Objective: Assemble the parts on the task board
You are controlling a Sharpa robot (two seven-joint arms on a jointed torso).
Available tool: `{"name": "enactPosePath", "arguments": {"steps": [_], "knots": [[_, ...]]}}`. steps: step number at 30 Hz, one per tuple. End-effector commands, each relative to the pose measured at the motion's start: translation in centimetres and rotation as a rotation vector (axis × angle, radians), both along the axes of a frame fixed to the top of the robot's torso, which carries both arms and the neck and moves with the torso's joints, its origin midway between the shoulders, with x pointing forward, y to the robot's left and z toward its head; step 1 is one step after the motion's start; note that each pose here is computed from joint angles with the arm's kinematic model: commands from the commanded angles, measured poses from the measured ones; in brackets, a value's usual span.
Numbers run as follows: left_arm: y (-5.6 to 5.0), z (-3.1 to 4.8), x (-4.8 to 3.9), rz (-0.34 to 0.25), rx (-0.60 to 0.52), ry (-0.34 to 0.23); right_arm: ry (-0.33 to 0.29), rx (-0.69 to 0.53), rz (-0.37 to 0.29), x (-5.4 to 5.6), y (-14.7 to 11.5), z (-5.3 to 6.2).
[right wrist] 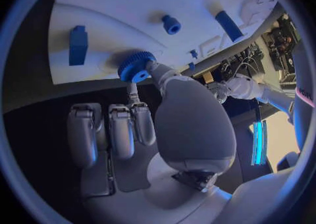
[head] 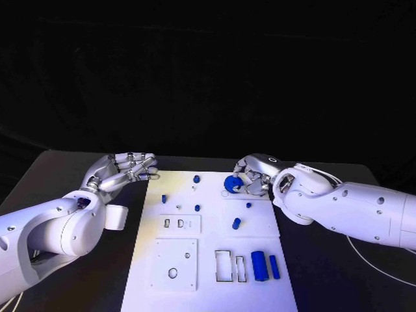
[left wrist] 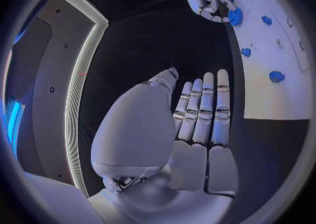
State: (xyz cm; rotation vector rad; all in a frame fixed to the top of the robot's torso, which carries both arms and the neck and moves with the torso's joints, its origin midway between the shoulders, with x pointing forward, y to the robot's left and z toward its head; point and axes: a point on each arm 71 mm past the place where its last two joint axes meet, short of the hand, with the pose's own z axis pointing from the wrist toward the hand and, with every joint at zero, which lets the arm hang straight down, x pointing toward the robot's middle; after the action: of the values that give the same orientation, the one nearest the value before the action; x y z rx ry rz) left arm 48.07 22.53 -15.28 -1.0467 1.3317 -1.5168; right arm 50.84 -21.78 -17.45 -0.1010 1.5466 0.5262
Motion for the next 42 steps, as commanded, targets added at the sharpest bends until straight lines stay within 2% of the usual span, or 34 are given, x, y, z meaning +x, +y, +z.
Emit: {"name": "enactPosePath", "arguments": {"steps": [1, 7, 11, 15, 29, 42], "knots": [[-0.2, 0.08, -0.02, -0.024, -0.011, 0.002, -0.12, -0.013, 0.011, -0.8, 1.2, 1.1], [-0.3, 0.06, 0.01, -0.026, -0.011, 0.004, -0.149, 0.008, 0.075, -1.9, 4.4, 2.0], [-0.4, 0.05, 0.02, -0.029, -0.012, 0.004, -0.155, 0.015, 0.106, -1.8, 6.5, 2.0], [-0.6, 0.05, 0.02, -0.032, -0.012, 0.005, -0.149, 0.015, 0.12, -1.5, 8.0, 1.6], [-0.7, 0.03, 0.05, -0.036, -0.013, 0.004, -0.121, 0.011, 0.116, -0.5, 10.6, 0.2], [-0.7, 0.01, 0.08, -0.035, -0.011, 0.006, -0.077, -0.022, 0.124, -0.1, 11.3, -1.2]]}}
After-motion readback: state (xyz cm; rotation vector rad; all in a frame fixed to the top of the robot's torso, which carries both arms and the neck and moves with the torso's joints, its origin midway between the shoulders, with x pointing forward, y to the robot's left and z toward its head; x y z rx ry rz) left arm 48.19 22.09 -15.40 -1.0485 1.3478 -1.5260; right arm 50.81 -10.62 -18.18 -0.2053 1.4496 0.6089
